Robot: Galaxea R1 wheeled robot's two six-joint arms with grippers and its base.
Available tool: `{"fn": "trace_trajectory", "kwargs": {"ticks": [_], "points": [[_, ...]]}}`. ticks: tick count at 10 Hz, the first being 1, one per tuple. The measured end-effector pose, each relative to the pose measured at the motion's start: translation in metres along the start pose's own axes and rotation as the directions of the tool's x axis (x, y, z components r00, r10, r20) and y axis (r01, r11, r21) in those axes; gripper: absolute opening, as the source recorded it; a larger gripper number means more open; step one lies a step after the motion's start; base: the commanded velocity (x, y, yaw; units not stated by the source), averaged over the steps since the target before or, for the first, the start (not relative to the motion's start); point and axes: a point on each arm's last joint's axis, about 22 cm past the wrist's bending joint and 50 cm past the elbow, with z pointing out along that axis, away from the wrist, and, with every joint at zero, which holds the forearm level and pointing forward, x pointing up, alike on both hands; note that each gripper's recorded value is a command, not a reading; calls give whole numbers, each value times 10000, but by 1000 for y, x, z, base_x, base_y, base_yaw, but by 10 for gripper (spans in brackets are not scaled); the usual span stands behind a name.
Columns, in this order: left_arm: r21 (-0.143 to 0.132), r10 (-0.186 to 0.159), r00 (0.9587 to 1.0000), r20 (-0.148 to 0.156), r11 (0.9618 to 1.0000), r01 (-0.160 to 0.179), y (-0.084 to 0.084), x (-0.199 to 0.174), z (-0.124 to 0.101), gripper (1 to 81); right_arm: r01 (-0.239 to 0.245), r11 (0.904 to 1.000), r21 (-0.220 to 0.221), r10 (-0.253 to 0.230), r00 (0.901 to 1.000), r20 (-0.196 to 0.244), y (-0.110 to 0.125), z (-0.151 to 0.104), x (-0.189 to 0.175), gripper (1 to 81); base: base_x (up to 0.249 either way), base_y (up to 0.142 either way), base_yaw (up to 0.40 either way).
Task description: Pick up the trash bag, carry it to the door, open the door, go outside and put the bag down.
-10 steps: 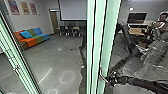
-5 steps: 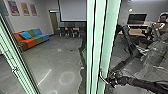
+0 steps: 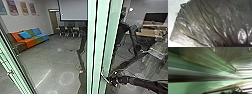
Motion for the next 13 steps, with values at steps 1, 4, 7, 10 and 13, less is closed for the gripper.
{"fn": "trace_trajectory", "kwargs": {"ticks": [1,4,7,10,13], "points": [[-4,-10,10000,38,10000,10,0,-2,0,10,-201,9996,187,208,9990,-394,-2,1,11,811,90,0,0],[2,-12,10000,6,10000,12,0,6,0,10,-347,9961,815,473,9862,-1586,-8,-2,50,811,28,0,0],[-5,-55,9999,163,10000,55,0,-1,1,10,-458,9897,1353,773,9682,-2378,-16,-20,88,811,0,0,0],[-20,-65,9998,198,10000,65,1,-1,1,10,-297,9867,1596,718,9617,-2645,-13,-44,107,811,0,0,0],[-61,-75,9997,217,10000,77,4,-2,2,10,-115,9861,1655,525,9679,-2457,-5,-58,101,811,0,0,0]]}}
